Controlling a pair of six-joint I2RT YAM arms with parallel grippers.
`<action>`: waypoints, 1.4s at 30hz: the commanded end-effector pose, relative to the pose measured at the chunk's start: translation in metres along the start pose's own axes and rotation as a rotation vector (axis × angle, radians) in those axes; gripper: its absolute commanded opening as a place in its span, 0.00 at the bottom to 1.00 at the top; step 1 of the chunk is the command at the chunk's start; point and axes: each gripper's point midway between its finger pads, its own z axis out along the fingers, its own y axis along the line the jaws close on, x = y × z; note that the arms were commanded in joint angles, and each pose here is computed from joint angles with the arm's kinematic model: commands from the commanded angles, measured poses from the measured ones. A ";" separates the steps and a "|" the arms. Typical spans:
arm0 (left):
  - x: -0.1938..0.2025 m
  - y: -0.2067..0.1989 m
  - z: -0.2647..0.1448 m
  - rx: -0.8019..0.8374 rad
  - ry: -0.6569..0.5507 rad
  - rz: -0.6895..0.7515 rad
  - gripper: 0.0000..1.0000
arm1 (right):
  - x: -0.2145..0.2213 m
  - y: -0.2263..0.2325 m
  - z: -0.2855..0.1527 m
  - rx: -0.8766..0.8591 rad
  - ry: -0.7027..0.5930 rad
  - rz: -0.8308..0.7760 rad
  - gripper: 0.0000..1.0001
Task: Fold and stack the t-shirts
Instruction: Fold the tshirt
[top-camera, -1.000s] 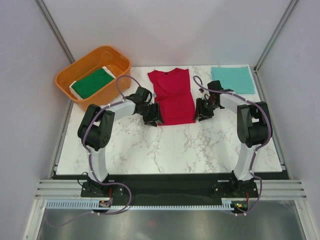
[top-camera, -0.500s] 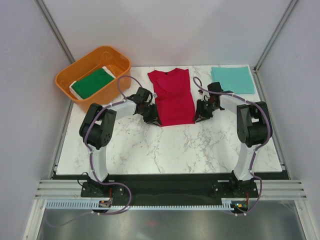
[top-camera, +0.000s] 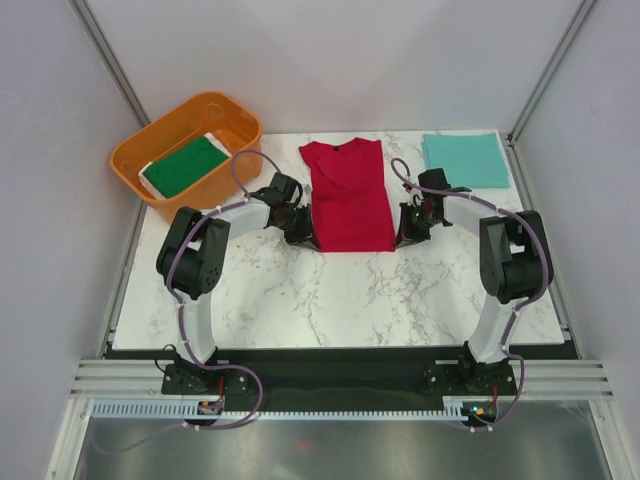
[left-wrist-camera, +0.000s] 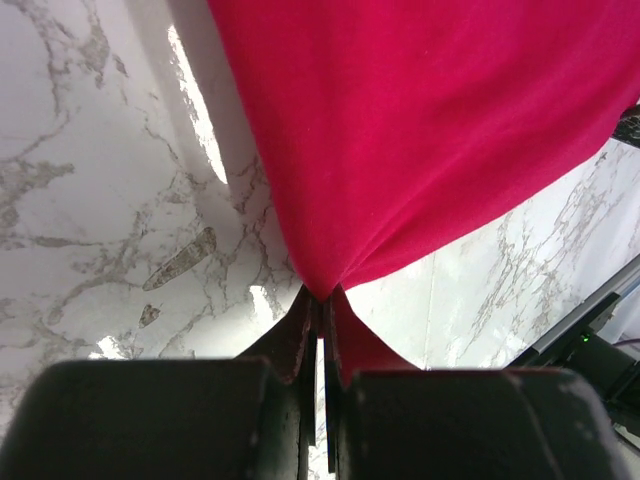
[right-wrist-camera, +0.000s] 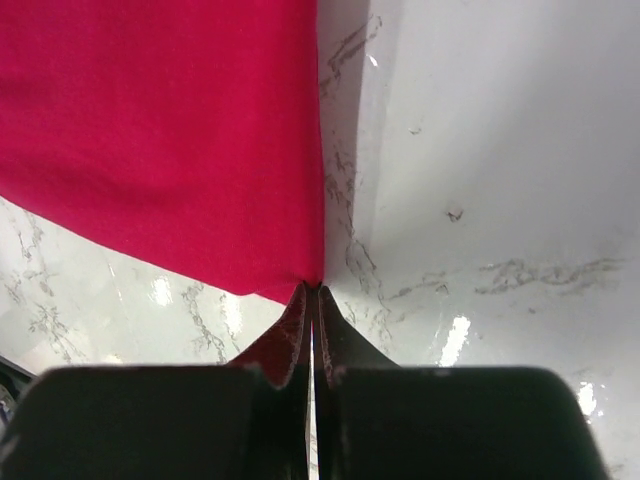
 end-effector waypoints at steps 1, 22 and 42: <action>-0.013 -0.007 -0.018 -0.008 -0.052 0.021 0.02 | -0.002 -0.003 -0.019 0.044 -0.035 0.001 0.00; 0.068 -0.003 -0.030 -0.010 0.090 -0.056 0.07 | 0.085 0.011 -0.029 0.140 0.022 0.012 0.00; -0.009 -0.059 -0.049 0.048 -0.052 0.048 0.26 | -0.001 0.041 -0.054 0.160 -0.151 0.032 0.17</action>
